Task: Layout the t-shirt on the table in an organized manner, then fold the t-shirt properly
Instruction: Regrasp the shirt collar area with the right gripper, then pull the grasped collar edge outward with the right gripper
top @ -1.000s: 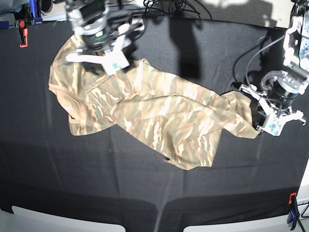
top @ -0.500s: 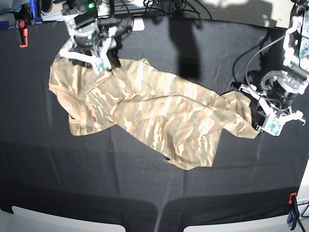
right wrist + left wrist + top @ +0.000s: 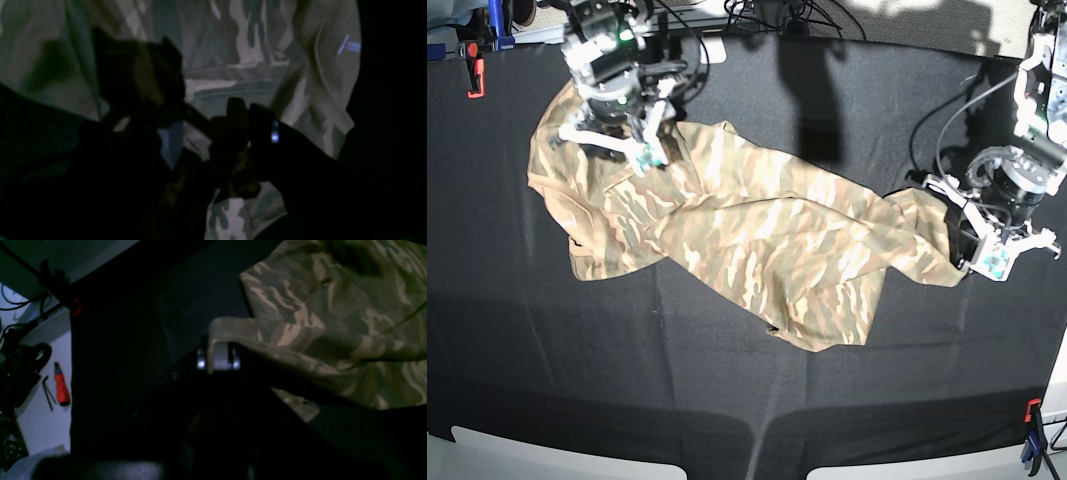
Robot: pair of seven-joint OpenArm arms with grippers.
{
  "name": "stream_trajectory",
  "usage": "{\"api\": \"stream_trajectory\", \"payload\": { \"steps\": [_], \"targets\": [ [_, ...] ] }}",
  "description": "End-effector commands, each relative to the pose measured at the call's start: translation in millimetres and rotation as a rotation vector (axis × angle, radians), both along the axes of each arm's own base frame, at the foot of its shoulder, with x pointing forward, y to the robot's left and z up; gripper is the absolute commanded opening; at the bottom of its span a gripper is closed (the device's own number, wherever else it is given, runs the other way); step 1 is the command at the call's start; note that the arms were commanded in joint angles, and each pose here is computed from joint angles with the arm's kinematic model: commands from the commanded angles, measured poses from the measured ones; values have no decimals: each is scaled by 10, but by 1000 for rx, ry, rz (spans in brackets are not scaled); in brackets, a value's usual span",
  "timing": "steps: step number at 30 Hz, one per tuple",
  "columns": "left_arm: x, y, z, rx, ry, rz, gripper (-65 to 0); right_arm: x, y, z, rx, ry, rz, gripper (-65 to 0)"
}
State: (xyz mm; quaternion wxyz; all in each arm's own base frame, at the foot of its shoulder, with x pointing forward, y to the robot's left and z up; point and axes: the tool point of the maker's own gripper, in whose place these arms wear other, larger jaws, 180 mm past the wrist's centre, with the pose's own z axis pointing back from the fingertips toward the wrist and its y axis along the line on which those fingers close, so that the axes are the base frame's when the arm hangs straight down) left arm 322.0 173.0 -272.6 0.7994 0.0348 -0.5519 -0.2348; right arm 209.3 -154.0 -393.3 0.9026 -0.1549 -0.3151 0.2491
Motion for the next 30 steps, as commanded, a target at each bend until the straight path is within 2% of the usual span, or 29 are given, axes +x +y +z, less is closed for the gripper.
{"api": "stream_trajectory", "payload": {
  "steps": [1, 7, 11, 21, 27, 30],
  "targets": [
    [51, 12, 151, 6, -52, -7, -650, 85, -56, 110, -10, -51, -16, -360],
    [51, 12, 151, 7, -52, -7, -650, 135, -302, 177, -16, -85, -118, -360],
    [51, 12, 151, 7, -52, -7, -650, 166, -241, 160, 139, -78, -142, -360],
    [51, 12, 151, 7, -52, -7, -650, 213, -122, 321, 501, -40, -67, -360],
    [51, 12, 151, 7, -52, -7, -650, 234, -302, 553, 618, -73, -50, -360],
    [51, 12, 151, 6, -52, -7, -650, 209, -379, 573, 637, -67, -51, -360]
  ]
}}
